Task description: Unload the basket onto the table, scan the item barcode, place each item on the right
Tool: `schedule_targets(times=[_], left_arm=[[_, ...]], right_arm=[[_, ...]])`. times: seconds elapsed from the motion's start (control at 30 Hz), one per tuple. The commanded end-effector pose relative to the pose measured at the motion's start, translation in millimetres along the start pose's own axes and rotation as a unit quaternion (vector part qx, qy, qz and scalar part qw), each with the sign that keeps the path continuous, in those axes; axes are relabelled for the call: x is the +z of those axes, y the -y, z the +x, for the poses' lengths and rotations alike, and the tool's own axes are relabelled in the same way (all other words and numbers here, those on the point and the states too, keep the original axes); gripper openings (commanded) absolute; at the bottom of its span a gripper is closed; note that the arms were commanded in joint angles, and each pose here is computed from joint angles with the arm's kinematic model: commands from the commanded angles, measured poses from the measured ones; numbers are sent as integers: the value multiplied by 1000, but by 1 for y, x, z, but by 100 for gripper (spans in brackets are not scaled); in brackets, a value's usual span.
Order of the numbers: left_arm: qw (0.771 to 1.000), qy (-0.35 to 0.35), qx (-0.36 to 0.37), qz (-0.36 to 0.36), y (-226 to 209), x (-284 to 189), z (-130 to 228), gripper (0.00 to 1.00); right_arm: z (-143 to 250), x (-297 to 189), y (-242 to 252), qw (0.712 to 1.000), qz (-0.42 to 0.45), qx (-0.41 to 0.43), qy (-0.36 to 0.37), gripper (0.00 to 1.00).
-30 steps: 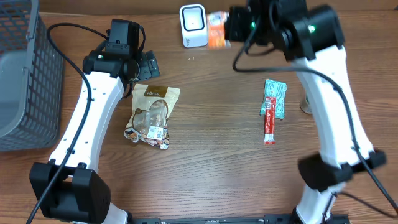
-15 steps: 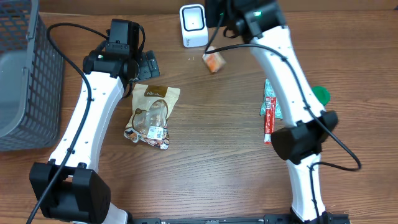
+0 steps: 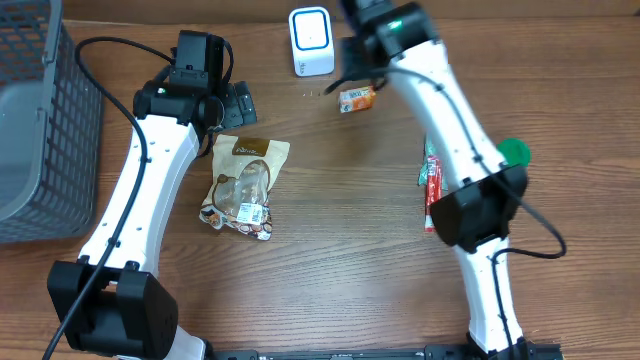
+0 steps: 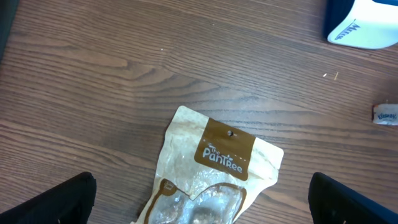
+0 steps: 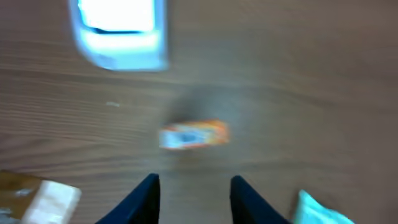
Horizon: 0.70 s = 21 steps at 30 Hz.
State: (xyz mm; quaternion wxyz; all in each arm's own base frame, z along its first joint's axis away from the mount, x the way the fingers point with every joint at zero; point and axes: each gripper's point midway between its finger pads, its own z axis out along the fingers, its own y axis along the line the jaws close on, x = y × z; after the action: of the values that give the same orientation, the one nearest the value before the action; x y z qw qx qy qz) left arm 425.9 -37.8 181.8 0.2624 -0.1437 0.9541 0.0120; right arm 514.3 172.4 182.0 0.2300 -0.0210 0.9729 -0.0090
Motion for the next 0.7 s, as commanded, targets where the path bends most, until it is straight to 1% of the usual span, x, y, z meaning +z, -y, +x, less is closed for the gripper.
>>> schedule_targets(times=[0.0,0.07,0.1,0.13,0.23,0.37,0.43,0.6,0.67], left_arm=[[1000,8,-6,-1,-1,-3,-6,100],[1000,8,-6,-1,-1,-3,-6,100],[1000,8,-6,-1,-1,-3,-6,100],[1000,8,-6,-1,-1,-3,-6,100],[1000,8,-6,-1,-1,-3,-6,100],[1000,8,-5,0,0,-3,-6,100],[1000,8,-5,0,0,-3,-5,100],[1000,8,-5,0,0,-3,-6,100],[1000,8,-5,0,0,-3,-6,100]], right_arm=[[4,20,61,995,-25,86,-49,41],[13,33,77,987,-74,120,-81,41],[13,38,80,983,-100,125,-86,41],[12,43,80,979,-141,121,-88,41],[9,57,84,967,-198,135,-82,45],[6,88,84,966,-212,137,-56,48],[5,103,75,967,-217,126,-40,49],[12,136,34,967,-238,88,-4,51],[19,145,16,967,-245,73,0,51]])
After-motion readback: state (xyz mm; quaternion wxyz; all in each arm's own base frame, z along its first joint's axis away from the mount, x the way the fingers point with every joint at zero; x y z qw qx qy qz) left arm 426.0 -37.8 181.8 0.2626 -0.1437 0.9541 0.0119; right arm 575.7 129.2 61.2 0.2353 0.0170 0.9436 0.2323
